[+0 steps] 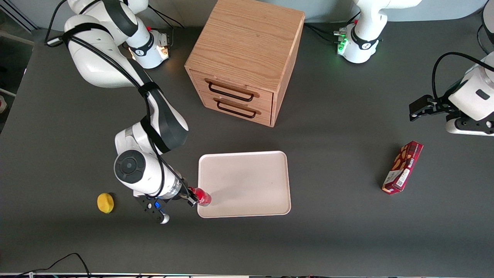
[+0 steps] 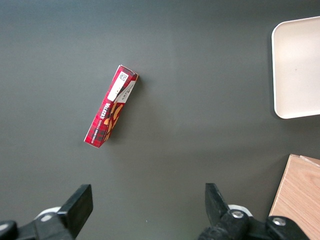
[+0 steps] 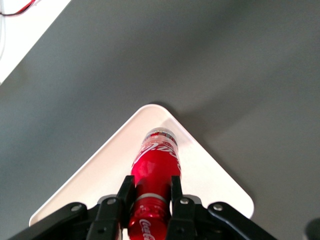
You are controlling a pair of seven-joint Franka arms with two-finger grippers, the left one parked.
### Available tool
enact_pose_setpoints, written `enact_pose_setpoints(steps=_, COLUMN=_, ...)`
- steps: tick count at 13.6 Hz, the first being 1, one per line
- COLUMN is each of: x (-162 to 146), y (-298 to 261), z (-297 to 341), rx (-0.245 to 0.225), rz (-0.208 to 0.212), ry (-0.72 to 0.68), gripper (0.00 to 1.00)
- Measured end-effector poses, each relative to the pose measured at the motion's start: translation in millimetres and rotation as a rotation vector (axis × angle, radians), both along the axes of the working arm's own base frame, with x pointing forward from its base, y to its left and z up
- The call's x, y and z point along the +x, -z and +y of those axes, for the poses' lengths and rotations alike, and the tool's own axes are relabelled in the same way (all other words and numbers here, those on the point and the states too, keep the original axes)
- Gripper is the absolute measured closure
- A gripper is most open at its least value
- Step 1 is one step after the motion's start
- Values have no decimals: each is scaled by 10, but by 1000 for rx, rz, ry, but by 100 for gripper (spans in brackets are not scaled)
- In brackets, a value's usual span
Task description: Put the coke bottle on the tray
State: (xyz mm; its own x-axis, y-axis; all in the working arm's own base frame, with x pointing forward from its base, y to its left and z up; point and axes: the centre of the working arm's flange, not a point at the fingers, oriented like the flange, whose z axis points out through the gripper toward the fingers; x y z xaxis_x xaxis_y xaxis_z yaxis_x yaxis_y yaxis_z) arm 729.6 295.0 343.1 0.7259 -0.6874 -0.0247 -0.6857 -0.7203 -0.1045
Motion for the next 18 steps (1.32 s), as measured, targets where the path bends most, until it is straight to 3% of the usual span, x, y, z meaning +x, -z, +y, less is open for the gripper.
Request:
enact_pose_setpoints(steps=3, x=22, y=95, z=-10, rx=-2, rz=3, ry=14, gripper=67)
enact_pose_setpoints(steps=4, x=29, y=87, z=-17, rx=0, rz=-1, ry=16, gripper=60)
enact_pose_setpoints(steps=8, x=87, y=-50, z=-89, rx=8, rz=-23, ry=28, gripper=17)
enact_pose_setpoints(steps=10, x=46, y=-261, z=-152, rx=-8, rz=7, ry=-8, gripper=0)
enact_pose_setpoints(steps=13, x=-249, y=-1364, z=-419, rx=-20, rz=61, ry=-134, gripper=0)
enact_pose_setpoints(steps=16, x=-935, y=-2782, z=-1012, rx=-79, rz=92, ry=-297, gripper=0)
enact_pose_setpoints(steps=18, x=-1353, y=-3310, z=-1393, rx=-126, rz=102, ry=-408, gripper=0)
